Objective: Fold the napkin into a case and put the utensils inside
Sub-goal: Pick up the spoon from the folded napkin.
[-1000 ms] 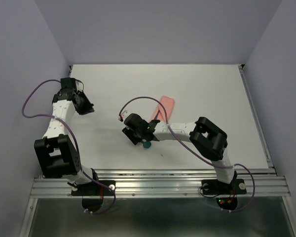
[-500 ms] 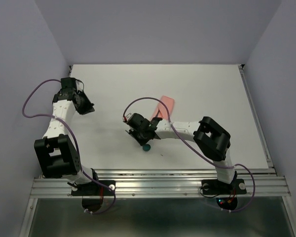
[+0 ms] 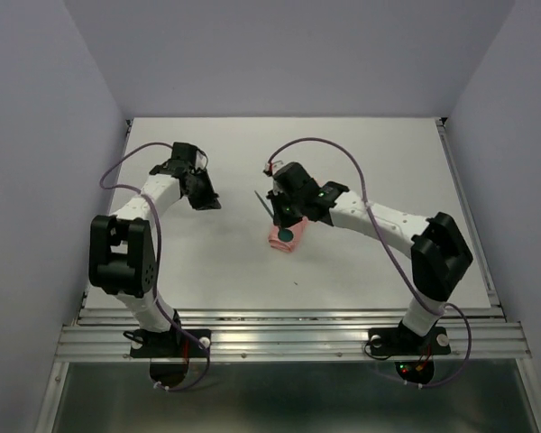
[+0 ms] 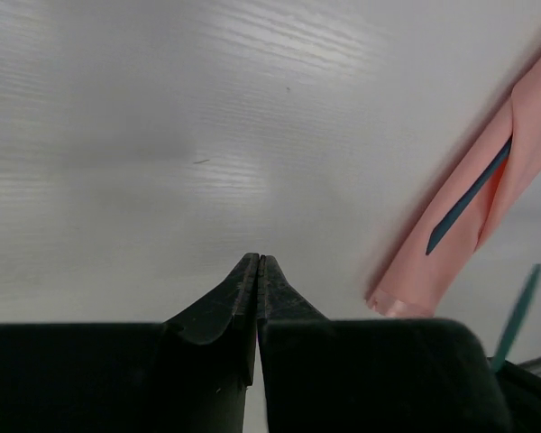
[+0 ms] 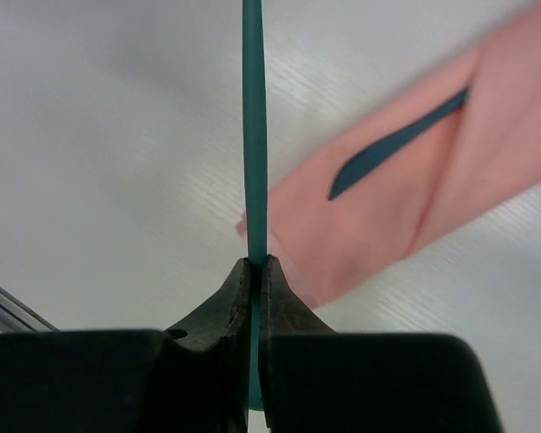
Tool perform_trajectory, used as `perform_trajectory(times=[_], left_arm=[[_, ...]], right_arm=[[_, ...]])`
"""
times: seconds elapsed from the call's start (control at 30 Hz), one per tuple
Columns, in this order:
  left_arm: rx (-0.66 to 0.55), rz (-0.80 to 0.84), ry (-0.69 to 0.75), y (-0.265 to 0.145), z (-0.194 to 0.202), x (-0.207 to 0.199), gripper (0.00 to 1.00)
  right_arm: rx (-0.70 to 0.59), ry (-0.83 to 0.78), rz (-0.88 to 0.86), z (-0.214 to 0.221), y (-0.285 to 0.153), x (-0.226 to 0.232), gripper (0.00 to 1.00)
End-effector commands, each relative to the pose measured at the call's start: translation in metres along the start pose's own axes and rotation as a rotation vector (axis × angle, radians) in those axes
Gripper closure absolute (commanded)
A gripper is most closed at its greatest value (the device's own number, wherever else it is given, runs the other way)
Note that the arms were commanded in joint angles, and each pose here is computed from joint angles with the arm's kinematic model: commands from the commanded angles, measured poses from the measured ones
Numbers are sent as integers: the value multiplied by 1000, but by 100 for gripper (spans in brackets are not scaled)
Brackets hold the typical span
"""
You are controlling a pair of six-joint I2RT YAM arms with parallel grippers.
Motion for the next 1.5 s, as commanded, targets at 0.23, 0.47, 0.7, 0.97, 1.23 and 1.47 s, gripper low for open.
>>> perform_trajectory(times=[0.23, 0.47, 0.7, 0.97, 1.23, 1.47], left_arm=[[143, 211, 85, 66, 28, -93, 95], [250, 274, 137, 86, 67, -129, 100], [326, 320, 175, 83, 103, -155, 100], [378, 352, 212, 71, 127, -162, 100], [330, 297, 275, 59, 115, -152, 100], [289, 293, 293, 53, 101, -151, 100]], right_arm=[[41, 354, 6, 15, -30, -71, 99], [91, 437, 5, 30, -36, -82, 99], [144, 491, -4, 38, -39, -81, 99], [228, 565, 34, 64, -47, -81, 99], [257, 590, 68, 75, -48, -84, 99], [223, 610, 113, 60, -41, -90, 99]])
Point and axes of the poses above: each gripper's point midway between its finger pads, its own y axis out along the fingers, its own x axis along the line the jaws close on, z = x × y, the point moved 6 cm from there along -y, back along the fingers, and after that the axes turned 5 degrees about y, right-handed, at the moved point
